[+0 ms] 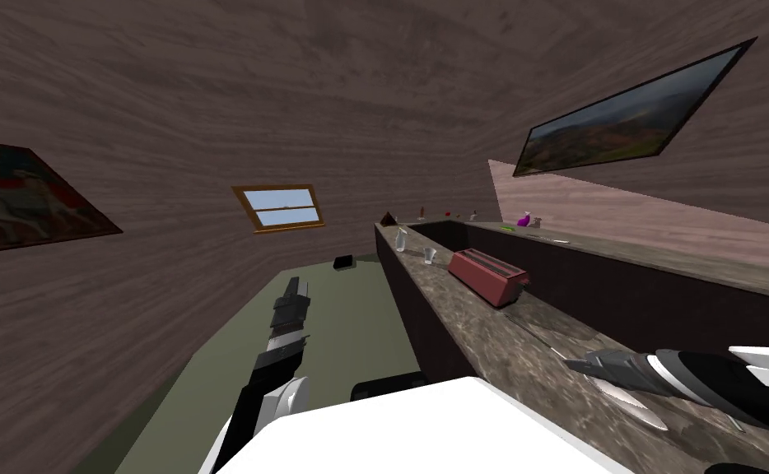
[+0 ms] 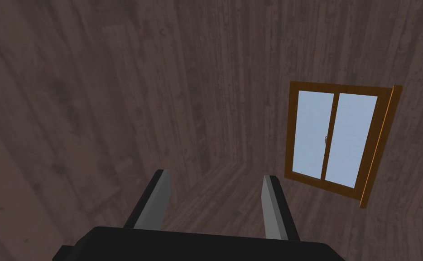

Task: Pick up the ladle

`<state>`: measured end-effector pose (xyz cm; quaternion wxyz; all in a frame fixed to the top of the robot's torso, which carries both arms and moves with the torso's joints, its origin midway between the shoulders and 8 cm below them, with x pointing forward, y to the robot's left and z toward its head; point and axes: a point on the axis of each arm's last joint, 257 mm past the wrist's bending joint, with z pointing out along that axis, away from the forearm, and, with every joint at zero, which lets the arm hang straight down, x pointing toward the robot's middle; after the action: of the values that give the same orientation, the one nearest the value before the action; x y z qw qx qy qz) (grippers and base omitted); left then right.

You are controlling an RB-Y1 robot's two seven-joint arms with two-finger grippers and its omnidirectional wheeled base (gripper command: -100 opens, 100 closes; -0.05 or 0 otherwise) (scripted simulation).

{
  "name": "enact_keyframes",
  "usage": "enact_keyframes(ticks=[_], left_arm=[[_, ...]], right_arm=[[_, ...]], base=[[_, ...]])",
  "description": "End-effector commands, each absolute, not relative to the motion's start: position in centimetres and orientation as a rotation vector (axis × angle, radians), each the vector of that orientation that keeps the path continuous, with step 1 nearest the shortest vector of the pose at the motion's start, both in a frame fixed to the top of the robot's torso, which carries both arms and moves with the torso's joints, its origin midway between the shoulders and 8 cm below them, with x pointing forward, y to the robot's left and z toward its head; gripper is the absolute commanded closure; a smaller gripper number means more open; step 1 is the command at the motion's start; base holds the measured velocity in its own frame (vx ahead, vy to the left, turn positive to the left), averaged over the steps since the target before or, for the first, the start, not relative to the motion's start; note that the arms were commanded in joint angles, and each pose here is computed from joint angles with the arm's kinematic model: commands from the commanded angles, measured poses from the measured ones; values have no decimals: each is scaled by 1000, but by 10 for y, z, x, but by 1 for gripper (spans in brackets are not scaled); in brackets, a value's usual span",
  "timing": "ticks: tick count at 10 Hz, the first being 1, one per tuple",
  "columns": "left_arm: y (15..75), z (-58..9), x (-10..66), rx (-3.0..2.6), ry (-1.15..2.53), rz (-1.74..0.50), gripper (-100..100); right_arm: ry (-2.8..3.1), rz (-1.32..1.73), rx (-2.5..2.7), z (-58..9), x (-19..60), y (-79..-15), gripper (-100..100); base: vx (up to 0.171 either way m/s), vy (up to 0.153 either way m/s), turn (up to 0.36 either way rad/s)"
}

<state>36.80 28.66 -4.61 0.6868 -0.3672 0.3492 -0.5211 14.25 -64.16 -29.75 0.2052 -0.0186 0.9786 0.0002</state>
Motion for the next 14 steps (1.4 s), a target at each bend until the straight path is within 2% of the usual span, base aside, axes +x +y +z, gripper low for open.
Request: enact_keyframes(ticks=[1,6,8,9,11,14], left_arm=[[287,-46,368,-822,782,-1167,0],[287,-46,368,-822,782,-1167,0],[286,-46,368,-822,782,-1167,0],[287,-46,368,-822,782,-1167,0],[287,-46,368,-822,782,-1167,0],[287,-46,368,-822,782,-1167,0]], right_arm=[[2774,-2,-48,-302,126,-644,-100],[2815,3,-43,-306,110,-644,-100],[2894,32,-17,-316,74,-637,-100],[2861,34,-35,-314,92,-635,-100],[2929,54,1,-321,55,-630,-100],[2929,54,1,-321,55,-630,-100]], base=[[49,-10,230],[29,-22,100],[49,-41,259],[51,-46,87],[19,-26,31],[8,-16,26]])
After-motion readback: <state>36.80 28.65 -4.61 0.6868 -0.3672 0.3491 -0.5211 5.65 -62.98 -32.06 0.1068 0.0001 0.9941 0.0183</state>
